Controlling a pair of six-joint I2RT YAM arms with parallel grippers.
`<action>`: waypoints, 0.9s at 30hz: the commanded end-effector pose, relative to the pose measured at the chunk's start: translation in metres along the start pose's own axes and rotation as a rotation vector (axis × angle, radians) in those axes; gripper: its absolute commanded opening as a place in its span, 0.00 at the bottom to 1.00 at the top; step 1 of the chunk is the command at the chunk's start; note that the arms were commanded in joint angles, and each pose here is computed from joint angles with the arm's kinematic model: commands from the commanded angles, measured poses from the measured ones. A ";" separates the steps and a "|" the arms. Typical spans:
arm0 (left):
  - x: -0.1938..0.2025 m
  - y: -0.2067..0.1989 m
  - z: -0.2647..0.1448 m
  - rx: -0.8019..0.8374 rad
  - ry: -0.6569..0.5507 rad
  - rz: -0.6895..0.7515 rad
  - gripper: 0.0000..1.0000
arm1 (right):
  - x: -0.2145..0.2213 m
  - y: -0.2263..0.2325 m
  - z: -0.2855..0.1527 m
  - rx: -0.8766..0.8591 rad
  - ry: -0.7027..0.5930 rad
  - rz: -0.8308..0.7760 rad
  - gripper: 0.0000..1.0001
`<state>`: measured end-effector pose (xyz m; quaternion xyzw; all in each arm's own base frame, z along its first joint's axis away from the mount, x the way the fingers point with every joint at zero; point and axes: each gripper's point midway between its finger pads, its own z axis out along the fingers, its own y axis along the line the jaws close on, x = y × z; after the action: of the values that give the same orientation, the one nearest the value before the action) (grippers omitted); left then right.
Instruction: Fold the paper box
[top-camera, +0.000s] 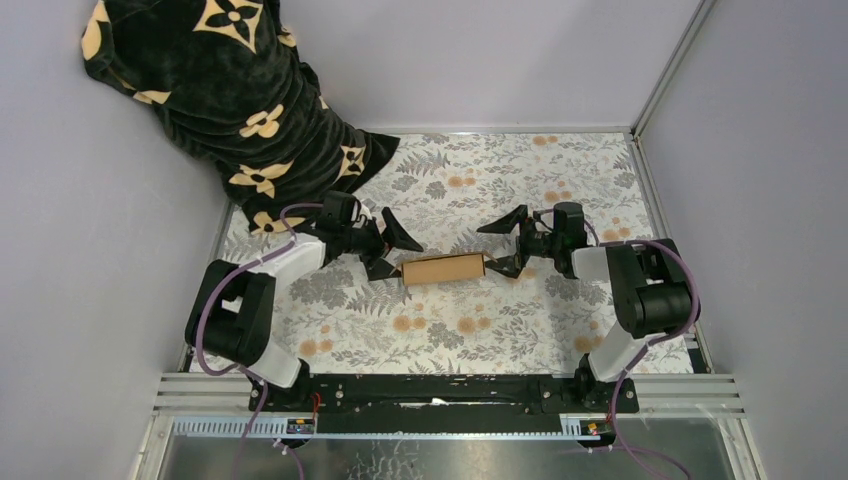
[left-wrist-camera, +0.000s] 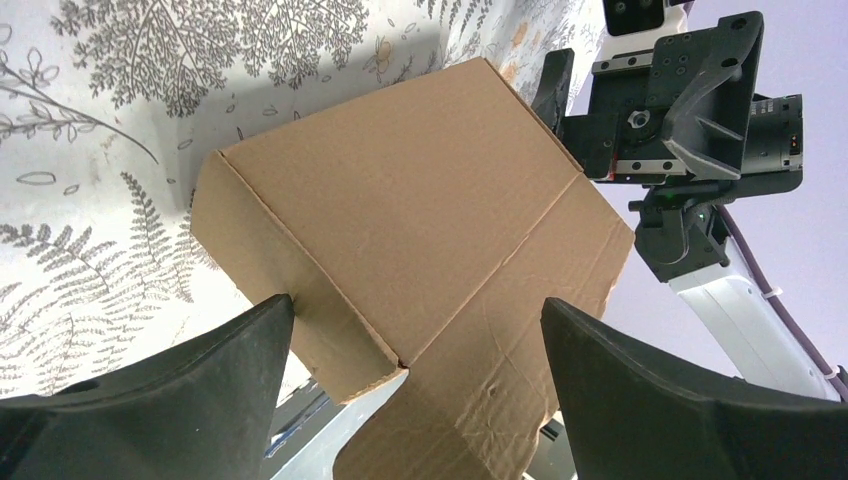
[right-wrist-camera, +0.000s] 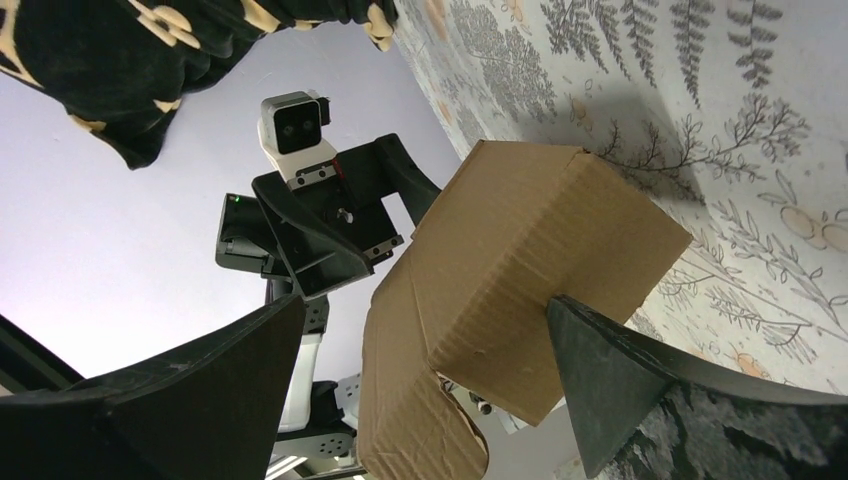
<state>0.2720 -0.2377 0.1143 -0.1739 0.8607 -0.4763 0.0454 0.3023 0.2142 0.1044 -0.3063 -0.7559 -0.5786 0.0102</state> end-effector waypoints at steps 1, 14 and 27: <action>-0.008 -0.045 0.001 0.151 0.036 0.091 0.98 | 0.010 0.018 0.006 -0.028 0.088 -0.011 1.00; -0.044 -0.043 0.003 0.169 0.009 0.062 0.99 | -0.021 0.024 0.021 -0.038 0.070 0.012 1.00; -0.077 -0.044 0.002 0.183 -0.024 0.046 0.99 | -0.058 0.038 0.024 -0.034 0.010 -0.041 1.00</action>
<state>0.3421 -0.2282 0.1158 -0.1896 0.8380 -0.5079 0.0622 0.3683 0.2110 0.0928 -0.3246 -0.7468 -0.5805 0.0018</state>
